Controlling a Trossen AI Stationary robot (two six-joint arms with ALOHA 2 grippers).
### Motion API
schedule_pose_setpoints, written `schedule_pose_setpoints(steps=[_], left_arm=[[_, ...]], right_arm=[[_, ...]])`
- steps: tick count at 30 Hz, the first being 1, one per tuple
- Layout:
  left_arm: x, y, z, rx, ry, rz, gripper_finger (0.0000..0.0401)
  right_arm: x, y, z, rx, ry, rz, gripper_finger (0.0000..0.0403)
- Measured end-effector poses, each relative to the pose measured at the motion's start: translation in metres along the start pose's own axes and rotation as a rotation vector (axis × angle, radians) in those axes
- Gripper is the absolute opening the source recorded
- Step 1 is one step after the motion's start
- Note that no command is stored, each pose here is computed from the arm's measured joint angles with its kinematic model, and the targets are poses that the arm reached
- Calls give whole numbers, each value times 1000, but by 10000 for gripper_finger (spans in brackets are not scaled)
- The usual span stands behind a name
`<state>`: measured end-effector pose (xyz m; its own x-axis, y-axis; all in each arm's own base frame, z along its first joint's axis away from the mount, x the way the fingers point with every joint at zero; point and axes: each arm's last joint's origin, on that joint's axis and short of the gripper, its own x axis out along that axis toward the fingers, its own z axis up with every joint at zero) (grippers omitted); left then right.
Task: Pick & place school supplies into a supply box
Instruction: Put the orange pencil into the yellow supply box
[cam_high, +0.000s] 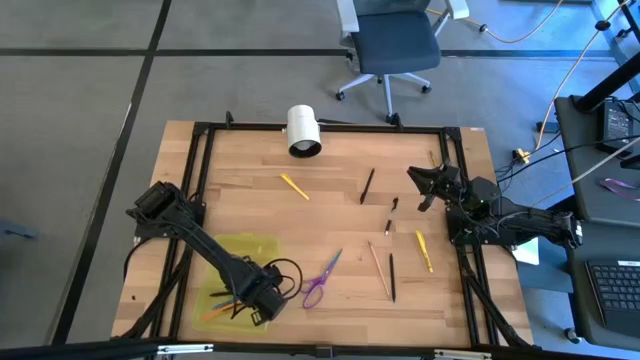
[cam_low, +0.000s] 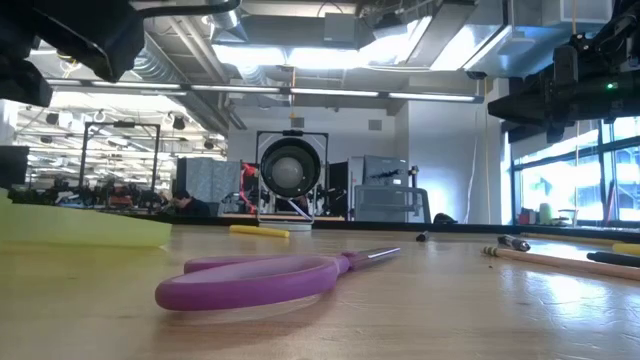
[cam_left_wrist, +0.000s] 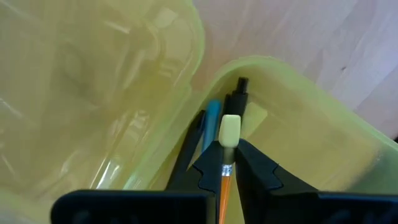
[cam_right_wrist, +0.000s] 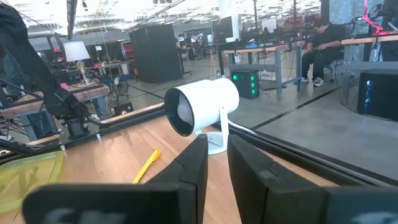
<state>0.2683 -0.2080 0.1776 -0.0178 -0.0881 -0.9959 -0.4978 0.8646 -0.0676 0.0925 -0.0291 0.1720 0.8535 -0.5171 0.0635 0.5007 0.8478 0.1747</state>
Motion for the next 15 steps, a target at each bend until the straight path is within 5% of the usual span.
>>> schedule_pose_setpoints(steps=[15], left_arm=[[-1, -1, 2, 26, 80, -52, 85]], right_arm=[[0, 0, 0, 0, 0, 0, 67]])
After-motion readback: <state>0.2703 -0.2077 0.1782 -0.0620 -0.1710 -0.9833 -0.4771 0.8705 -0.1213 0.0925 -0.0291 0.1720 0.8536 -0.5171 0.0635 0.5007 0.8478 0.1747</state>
